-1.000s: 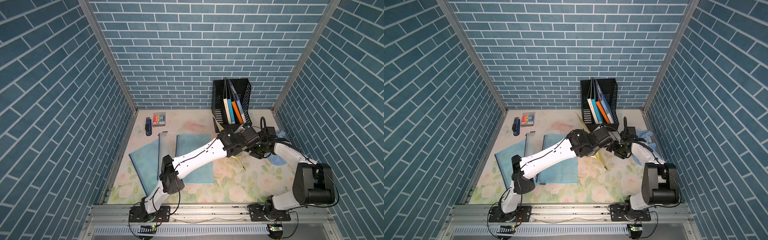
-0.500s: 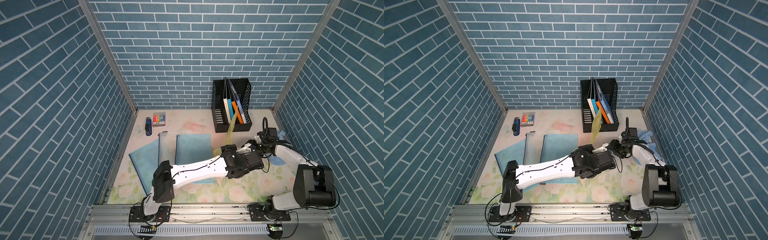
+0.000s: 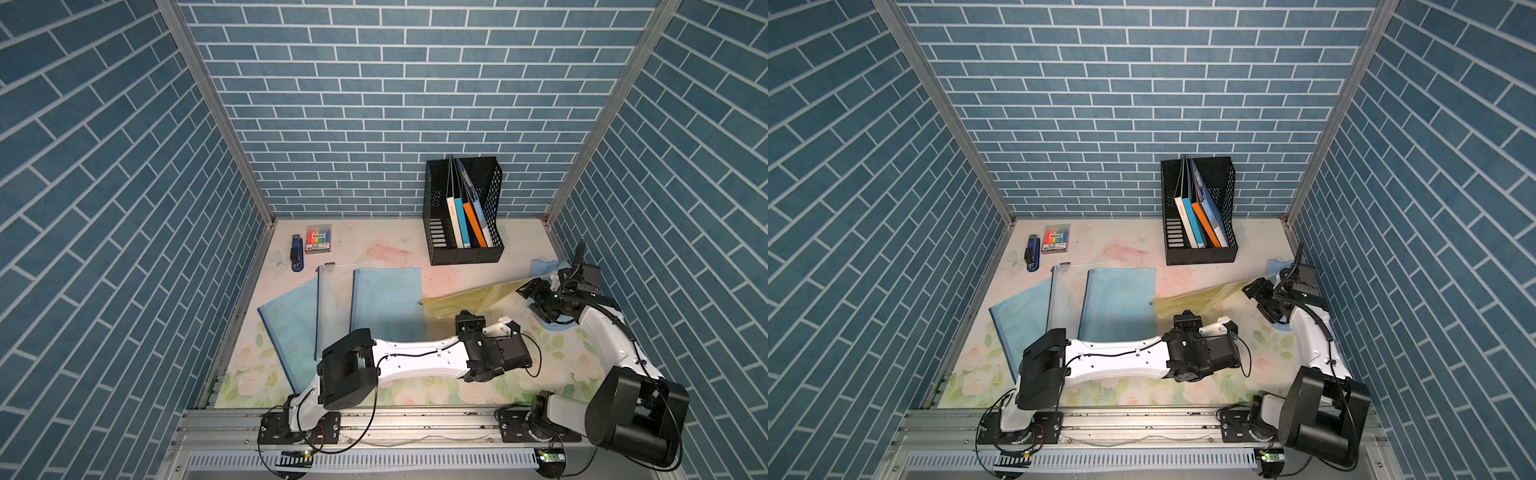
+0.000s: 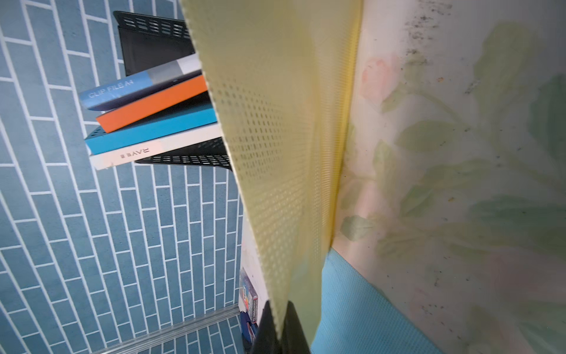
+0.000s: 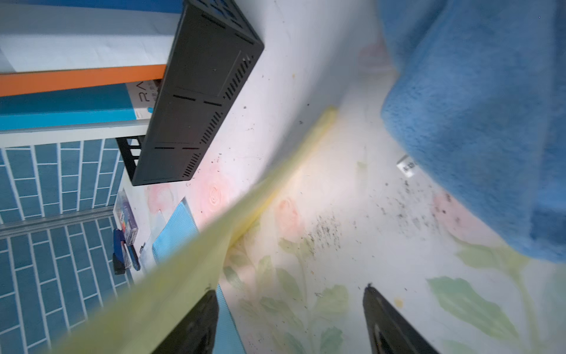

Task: Wipe the document bag
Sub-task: Adjust the document bag at the center of the board.

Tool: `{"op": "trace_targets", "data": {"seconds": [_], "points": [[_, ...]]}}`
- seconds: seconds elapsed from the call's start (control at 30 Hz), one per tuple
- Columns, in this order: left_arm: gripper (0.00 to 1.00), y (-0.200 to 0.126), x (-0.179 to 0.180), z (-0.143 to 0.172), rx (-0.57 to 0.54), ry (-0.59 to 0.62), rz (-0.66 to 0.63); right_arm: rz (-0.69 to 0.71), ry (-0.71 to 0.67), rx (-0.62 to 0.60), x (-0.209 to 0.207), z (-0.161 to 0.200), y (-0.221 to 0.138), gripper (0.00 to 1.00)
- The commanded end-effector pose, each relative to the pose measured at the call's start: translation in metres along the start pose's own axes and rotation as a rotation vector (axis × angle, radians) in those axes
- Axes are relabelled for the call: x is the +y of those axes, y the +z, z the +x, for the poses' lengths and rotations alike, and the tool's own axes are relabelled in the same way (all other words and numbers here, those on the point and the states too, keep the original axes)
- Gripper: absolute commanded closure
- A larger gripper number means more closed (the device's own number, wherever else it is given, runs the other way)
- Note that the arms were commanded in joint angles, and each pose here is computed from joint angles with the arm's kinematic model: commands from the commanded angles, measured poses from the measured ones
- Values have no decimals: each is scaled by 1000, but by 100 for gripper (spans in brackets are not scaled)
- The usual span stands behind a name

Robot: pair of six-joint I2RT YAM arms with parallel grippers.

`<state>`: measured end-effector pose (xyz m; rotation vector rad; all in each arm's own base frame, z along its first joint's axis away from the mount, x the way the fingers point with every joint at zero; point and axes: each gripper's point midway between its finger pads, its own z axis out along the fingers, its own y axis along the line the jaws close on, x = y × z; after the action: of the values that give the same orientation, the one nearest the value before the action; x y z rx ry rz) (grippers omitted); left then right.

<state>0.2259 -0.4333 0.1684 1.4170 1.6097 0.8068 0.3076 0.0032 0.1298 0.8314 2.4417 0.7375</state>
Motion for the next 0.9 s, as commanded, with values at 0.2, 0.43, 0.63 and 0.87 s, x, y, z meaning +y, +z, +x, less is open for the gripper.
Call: {"op": "trace_targets", "data": {"seconds": [0.2, 0.43, 0.63, 0.87], "points": [[100, -24, -62, -7, -89, -88, 316, 144, -16, -88, -20, -24, -46, 23], [100, -19, -88, 7, -128, -24, 358, 179, -23, -100, -25, -29, -48, 22], [95, -13, -95, 10, -165, 37, 365, 202, -51, -117, -24, -31, -56, 22], [27, -5, -79, 3, -165, -115, 409, 213, -117, 32, -23, 2, -19, 27]]}}
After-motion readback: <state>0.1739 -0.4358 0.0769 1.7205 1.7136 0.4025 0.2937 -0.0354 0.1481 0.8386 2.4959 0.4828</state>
